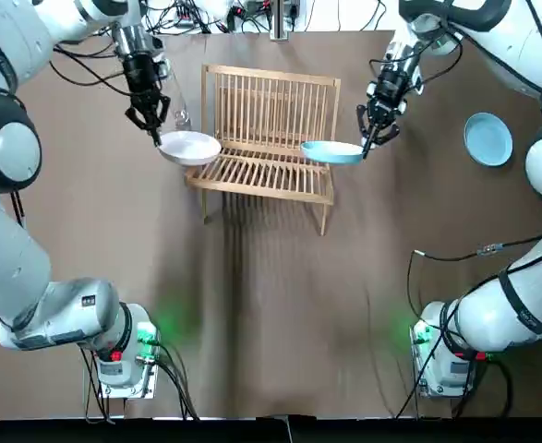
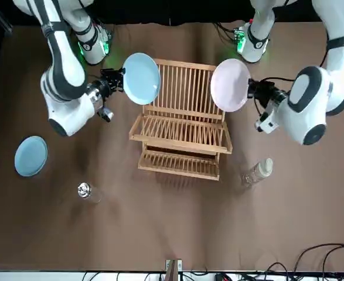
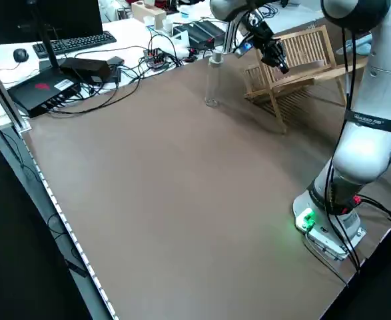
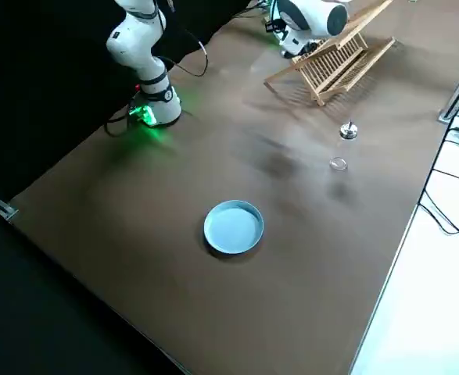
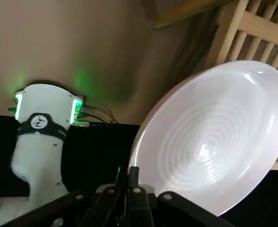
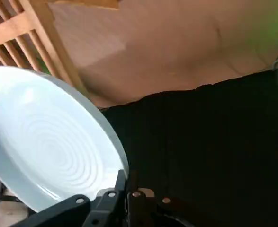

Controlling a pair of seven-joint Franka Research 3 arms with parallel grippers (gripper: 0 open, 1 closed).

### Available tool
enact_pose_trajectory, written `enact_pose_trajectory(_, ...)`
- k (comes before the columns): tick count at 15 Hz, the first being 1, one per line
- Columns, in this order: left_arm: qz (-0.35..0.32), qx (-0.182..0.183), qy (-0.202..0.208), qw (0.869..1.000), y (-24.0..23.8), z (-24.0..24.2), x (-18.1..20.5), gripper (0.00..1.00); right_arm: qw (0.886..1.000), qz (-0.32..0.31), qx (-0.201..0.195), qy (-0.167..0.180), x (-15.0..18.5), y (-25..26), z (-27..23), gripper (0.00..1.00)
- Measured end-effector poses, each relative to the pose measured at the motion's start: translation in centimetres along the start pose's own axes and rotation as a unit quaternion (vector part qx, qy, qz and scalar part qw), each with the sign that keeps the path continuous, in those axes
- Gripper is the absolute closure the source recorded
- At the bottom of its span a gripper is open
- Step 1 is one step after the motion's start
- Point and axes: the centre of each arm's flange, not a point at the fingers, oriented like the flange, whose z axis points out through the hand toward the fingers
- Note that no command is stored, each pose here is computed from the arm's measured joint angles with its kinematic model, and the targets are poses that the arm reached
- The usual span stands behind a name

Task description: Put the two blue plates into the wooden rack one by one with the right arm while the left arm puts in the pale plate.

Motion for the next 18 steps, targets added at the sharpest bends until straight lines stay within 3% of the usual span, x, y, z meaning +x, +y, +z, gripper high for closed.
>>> enact_pose_trajectory(7, -0.012, -0.013, 0.013, 1.000, 4.1, 1.5, 0.6, 0.97, 0.999, 0.005, 0.014, 0.031, -1.0, -3.8, 3.2, 0.98)
enact_pose_trajectory(14, -0.024, -0.009, 0.018, 0.999, 7.0, 3.6, 2.0, 0.96, 0.999, 0.007, 0.031, 0.031, -0.2, -4.7, 3.9, 0.98)
enact_pose_trajectory(18, -0.029, -0.016, 0.029, 0.999, 7.2, 2.7, 1.9, 0.61, 0.999, 0.018, 0.030, 0.024, 1.4, -4.9, 4.5, 0.98)
